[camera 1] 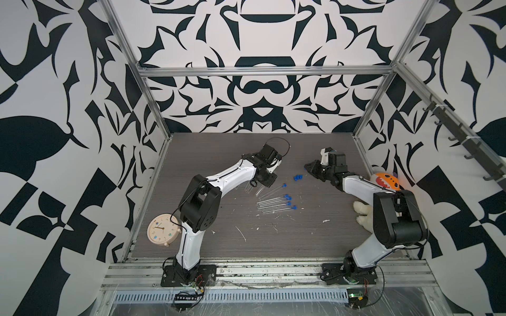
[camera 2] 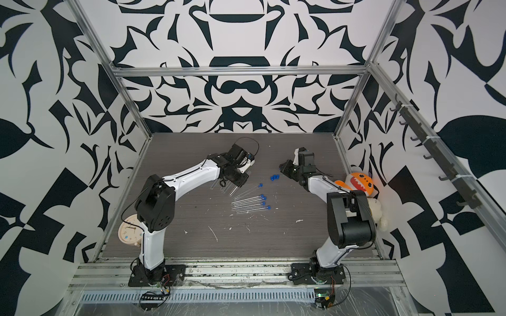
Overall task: Remove stoppers from test tubes
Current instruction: Place the test tube at the center of the board, then place the stopper at the center of the board.
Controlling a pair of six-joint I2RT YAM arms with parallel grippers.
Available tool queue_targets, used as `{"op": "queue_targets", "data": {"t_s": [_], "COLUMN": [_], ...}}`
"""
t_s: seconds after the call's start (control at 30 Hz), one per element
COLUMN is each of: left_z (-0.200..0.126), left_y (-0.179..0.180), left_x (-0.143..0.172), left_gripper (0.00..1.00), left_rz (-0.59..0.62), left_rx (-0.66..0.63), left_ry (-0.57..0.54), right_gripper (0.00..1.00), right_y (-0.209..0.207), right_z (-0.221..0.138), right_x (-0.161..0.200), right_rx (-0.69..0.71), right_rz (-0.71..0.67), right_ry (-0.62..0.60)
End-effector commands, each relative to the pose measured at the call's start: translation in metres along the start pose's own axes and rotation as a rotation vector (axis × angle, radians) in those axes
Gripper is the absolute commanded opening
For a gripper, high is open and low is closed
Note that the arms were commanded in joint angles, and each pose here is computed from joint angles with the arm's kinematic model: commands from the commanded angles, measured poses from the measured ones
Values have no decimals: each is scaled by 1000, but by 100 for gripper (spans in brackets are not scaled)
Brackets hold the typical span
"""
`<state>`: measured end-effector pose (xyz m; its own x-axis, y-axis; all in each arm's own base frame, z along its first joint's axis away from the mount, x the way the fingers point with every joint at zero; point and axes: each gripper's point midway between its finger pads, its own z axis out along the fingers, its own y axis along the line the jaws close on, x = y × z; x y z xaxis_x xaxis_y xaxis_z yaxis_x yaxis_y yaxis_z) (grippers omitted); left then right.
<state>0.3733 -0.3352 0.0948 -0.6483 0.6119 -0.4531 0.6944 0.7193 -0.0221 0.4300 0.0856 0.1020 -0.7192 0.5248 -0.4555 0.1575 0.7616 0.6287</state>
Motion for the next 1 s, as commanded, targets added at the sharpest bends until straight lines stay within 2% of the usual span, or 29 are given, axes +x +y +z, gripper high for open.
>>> {"op": "queue_targets", "data": {"t_s": [0.0,0.23,0.5,0.97], "left_z": [11,24,39,59], "left_y": [10,26,38,44], "left_x": [7,6,22,33], "left_gripper": [0,0,0,0], "left_rz": [-36,-86,-94,-85], "left_rx": [-24,-42,-66,-94], "left_ry": [65,95,143,193], "right_gripper": [5,7,10,13], "right_y": [-24,-39,-50,-46], "right_z": [1,28,45,53], "right_x": [-2,-1,20,30], "right_rx": [116,159,147,120], "right_rz": [-56,-56,-20,6], "right_ry": [41,97,153,172]}}
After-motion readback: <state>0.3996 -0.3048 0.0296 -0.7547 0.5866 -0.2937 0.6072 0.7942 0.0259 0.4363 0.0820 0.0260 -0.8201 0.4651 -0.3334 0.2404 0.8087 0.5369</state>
